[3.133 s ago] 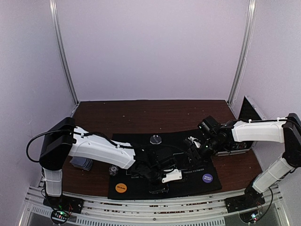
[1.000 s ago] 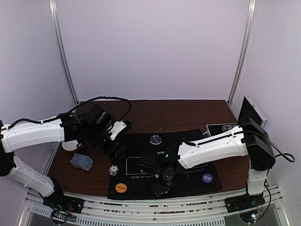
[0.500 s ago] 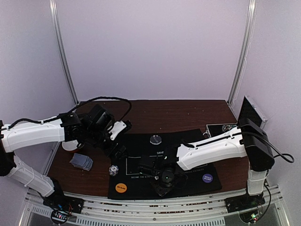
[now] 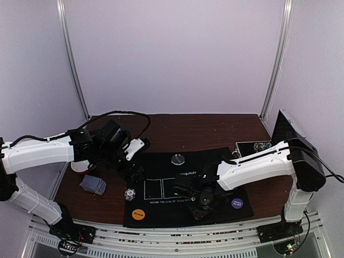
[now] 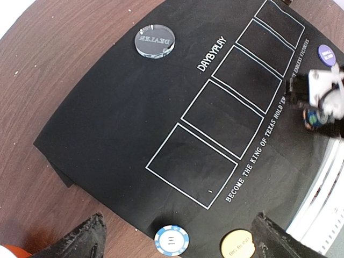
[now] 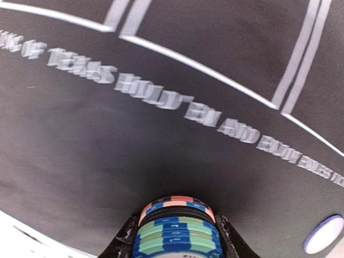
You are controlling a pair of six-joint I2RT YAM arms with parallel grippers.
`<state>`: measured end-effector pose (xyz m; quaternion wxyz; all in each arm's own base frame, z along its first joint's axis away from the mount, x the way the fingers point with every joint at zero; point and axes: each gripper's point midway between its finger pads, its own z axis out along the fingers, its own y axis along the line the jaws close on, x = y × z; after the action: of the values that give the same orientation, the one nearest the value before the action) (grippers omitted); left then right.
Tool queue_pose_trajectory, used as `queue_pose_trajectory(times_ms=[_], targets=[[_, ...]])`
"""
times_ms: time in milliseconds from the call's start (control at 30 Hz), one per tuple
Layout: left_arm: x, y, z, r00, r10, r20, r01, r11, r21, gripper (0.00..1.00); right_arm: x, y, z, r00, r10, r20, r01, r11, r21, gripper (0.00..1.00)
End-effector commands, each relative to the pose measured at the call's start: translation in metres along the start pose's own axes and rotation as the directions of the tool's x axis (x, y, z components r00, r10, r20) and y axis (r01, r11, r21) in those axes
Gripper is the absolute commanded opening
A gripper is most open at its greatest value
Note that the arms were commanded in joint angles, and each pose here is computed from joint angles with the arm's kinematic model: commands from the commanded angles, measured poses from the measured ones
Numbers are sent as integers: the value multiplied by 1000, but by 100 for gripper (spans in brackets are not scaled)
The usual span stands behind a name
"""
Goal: Distribute texas hold em gaming equipment
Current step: Move the pile of poker chips to the small blind area.
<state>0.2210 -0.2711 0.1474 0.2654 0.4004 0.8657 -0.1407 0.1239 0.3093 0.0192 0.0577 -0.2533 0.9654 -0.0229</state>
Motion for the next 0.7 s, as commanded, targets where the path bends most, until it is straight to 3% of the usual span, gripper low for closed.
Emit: queue_pose_trajectory(times_ms=[0, 333, 667], targets=[[-4, 5, -2, 1000, 15, 23, -15, 1000, -21, 97, 13, -46, 5, 998, 54, -24, -51, 991, 124, 8], [-6, 8, -6, 999, 28, 31, -26, 999, -38, 98, 36, -89, 8, 983, 181, -34, -175, 974, 145, 7], [-5, 9, -7, 999, 32, 31, -30, 998, -46, 98, 57, -96, 16, 971, 224, -79, -214, 969, 123, 8]])
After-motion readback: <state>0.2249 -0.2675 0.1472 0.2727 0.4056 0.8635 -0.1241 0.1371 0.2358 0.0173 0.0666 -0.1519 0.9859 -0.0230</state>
